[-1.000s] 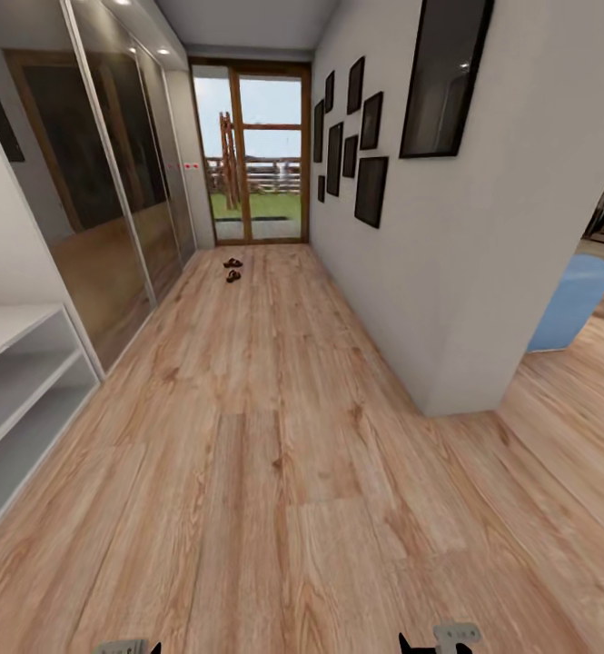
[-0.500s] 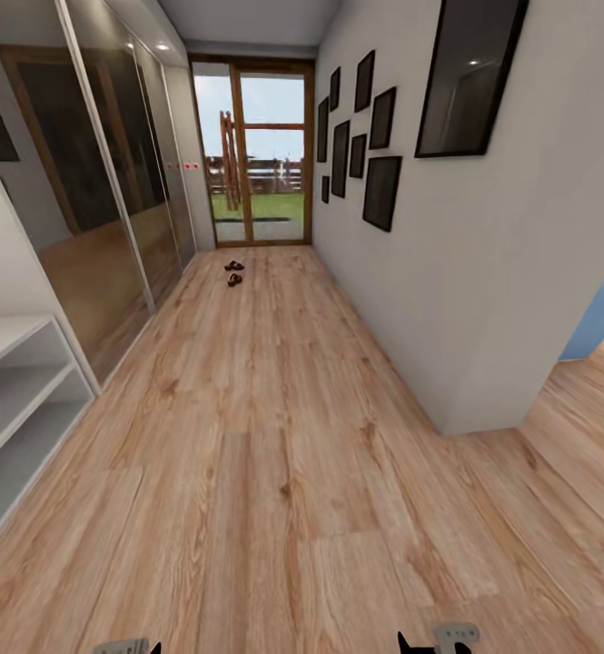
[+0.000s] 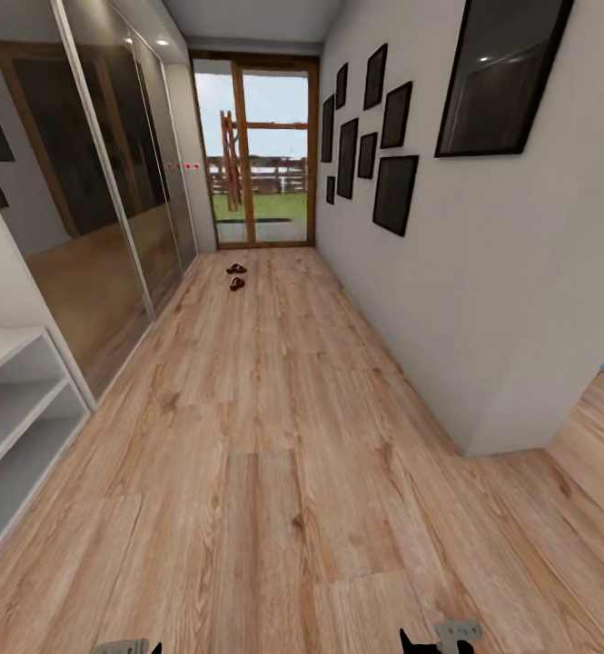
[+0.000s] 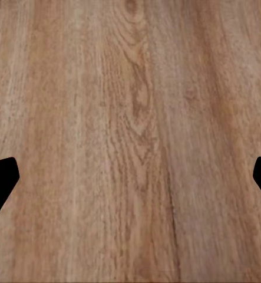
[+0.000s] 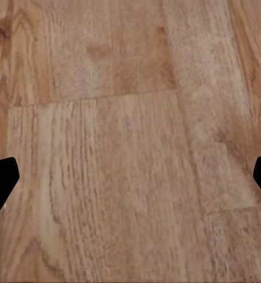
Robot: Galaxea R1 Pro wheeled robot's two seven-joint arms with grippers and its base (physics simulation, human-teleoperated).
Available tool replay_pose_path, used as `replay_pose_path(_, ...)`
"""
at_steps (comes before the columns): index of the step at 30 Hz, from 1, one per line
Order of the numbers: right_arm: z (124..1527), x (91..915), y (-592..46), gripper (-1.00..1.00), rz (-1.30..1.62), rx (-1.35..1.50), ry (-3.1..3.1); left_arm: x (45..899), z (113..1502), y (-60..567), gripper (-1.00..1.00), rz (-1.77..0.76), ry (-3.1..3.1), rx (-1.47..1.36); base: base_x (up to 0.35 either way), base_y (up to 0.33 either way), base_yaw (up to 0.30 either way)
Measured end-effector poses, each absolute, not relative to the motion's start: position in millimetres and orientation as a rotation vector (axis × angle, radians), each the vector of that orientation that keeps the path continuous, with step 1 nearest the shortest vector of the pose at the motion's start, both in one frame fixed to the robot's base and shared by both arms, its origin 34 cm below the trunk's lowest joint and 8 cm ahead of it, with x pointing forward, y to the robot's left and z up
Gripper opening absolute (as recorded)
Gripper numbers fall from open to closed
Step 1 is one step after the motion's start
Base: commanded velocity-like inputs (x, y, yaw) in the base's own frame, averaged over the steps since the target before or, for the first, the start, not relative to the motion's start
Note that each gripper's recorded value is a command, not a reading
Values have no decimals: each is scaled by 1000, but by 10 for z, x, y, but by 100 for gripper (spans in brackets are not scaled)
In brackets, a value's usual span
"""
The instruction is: Pick up the two gym shoes and the two sandals from the corridor floor and place them onto the hallstand (shoe rack) in the corridor, making sure they are on the rack and not on the floor. Arrange them so the two gym shoes are next to each other and the two sandals are next to each other.
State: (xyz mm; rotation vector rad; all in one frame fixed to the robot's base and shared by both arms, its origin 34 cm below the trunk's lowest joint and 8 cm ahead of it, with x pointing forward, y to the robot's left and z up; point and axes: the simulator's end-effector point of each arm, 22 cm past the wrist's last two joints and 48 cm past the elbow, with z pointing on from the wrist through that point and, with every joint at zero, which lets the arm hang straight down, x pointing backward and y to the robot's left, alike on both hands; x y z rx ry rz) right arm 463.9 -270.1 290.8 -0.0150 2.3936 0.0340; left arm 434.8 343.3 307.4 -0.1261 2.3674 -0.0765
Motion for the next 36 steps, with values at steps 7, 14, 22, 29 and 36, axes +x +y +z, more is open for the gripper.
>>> replay_pose_path(7,2908,4638,-2739,100,24,-14,2394,4345,3071,3439,100,-76,2369,-128,321,145,38)
replay_pose_path(14,2898,4632,-2740,100,23,-13,2396,4333,3059,3432,100,-76,2373,-126,321,145,212)
replay_pose_path(22,2880,4615,-2747,100,22,-13,2402,4320,3046,3443,100,-74,2377,-129,321,145,249)
replay_pose_path(29,2859,4594,-2752,100,21,-13,2408,4303,3027,3444,100,-74,2382,-129,321,129,236)
replay_pose_path(36,2852,4589,-2766,100,20,-14,2408,4292,3015,3442,100,-74,2386,-129,322,36,83)
